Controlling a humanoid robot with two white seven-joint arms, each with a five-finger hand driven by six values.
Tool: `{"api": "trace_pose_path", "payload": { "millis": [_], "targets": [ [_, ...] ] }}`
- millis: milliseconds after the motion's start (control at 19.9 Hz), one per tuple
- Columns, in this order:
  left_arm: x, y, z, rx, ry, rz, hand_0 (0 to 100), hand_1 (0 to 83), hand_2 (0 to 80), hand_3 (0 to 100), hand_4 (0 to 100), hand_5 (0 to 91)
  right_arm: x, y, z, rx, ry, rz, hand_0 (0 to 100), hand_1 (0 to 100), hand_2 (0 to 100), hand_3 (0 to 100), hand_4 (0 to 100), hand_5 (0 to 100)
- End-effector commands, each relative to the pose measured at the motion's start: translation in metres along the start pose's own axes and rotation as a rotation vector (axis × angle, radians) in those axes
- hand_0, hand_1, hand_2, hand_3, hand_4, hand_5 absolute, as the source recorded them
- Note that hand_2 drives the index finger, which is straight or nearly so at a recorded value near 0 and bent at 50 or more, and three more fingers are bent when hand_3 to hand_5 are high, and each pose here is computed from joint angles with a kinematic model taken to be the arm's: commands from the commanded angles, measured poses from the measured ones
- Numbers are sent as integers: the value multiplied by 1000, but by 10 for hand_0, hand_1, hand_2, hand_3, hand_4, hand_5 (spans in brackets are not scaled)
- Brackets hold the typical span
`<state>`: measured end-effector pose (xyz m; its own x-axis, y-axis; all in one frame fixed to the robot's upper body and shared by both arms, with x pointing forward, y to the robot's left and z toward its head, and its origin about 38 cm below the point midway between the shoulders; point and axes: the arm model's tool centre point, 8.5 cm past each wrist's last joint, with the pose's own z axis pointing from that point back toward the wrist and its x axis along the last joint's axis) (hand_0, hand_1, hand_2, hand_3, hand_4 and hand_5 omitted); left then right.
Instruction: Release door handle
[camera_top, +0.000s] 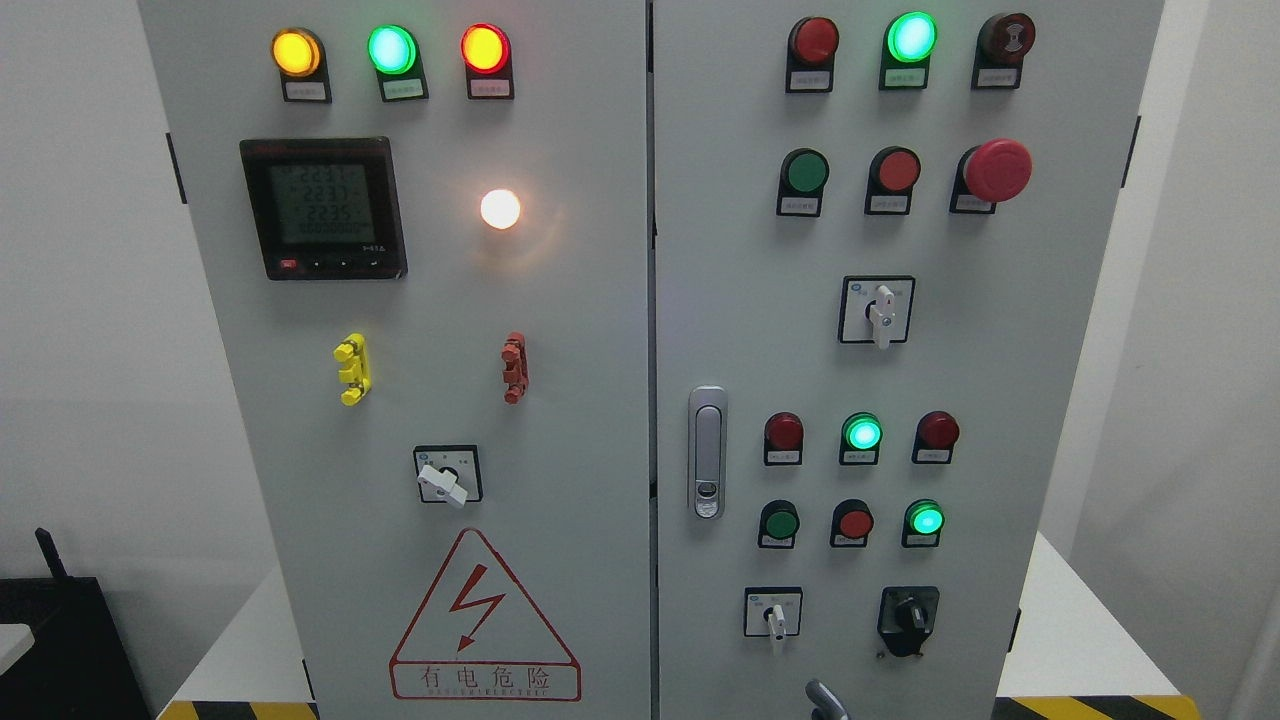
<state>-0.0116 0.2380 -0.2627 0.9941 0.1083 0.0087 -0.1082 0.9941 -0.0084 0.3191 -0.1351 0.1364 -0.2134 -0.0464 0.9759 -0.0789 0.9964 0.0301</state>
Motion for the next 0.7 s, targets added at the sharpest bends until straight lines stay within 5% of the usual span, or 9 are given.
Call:
{"api": "trace_pose_path", "payload": {
  "millis": [0,501,552,652],
  "targets": [
    [17,-2,0,-3,-26,14,120,389,0,0,0,0,1,0,0,-1,-2,0,408,29,0,91,0,0],
    [17,-2,0,-3,-26,14,120,389,0,0,0,0,6,1,0,-6,-22,12,411,31,0,149,68,0],
    [17,-2,0,-3,-26,14,120,389,0,0,0,0,10,0,0,-15,-39,46,407,37,0,194,140,41],
    [17,-2,0,-3,-26,14,120,389,0,0,0,0,17,-1,1,-49,-79,175,386,104,0,517,487,417]
  ]
}}
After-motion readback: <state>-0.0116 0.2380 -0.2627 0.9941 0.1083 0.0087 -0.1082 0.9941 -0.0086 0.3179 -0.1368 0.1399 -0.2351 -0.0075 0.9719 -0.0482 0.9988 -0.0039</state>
